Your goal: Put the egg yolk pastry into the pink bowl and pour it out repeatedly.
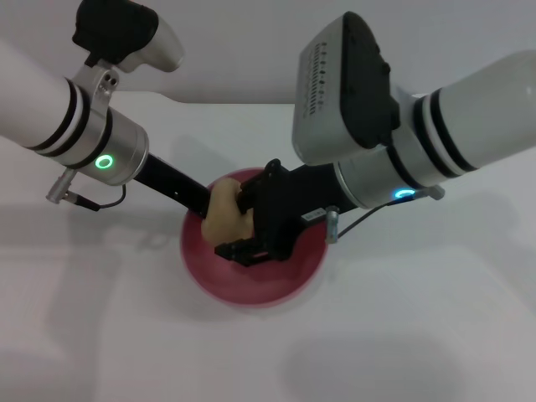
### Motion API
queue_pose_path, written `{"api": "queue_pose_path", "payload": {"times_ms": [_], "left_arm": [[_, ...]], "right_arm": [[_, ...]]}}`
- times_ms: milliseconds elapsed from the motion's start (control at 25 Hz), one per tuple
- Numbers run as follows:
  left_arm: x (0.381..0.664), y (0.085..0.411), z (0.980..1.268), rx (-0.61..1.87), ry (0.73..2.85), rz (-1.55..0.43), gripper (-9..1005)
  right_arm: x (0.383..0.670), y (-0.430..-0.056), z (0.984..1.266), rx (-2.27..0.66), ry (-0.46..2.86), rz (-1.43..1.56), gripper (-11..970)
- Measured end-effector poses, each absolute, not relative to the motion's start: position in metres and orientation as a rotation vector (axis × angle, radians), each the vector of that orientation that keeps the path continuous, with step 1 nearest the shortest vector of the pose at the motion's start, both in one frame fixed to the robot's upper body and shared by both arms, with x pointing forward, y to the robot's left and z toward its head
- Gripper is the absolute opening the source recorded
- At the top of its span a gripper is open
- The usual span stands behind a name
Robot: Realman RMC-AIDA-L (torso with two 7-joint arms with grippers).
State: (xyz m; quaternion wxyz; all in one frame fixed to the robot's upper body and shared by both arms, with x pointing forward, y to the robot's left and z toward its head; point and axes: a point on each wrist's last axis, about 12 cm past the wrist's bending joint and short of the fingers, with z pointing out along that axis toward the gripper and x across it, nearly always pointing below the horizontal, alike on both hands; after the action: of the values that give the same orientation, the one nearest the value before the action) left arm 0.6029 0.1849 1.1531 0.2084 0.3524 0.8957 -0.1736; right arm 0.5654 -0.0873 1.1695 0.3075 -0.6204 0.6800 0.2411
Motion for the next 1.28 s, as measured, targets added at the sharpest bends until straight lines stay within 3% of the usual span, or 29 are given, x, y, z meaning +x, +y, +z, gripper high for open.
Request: {"api": "queue_pose_path", "payload": {"times_ms": [640, 1120, 1280], "left_arm": [[0.605, 0.218, 1.138, 0.795, 2.475, -0.419, 0], [0.603, 0.224, 1.136, 0.773, 2.468, -0.405, 0], [0.599, 0.23, 1.147, 0.759, 2.344, -0.34, -1]], "right_arm": [[0.573, -0.155, 1.178, -1.304, 1.953, 0.738, 504], [0.577, -0.186, 1.173, -1.145, 2.011, 0.75, 506], [0.582, -0.208, 1.163, -1.017, 2.066, 0.762, 507]]}}
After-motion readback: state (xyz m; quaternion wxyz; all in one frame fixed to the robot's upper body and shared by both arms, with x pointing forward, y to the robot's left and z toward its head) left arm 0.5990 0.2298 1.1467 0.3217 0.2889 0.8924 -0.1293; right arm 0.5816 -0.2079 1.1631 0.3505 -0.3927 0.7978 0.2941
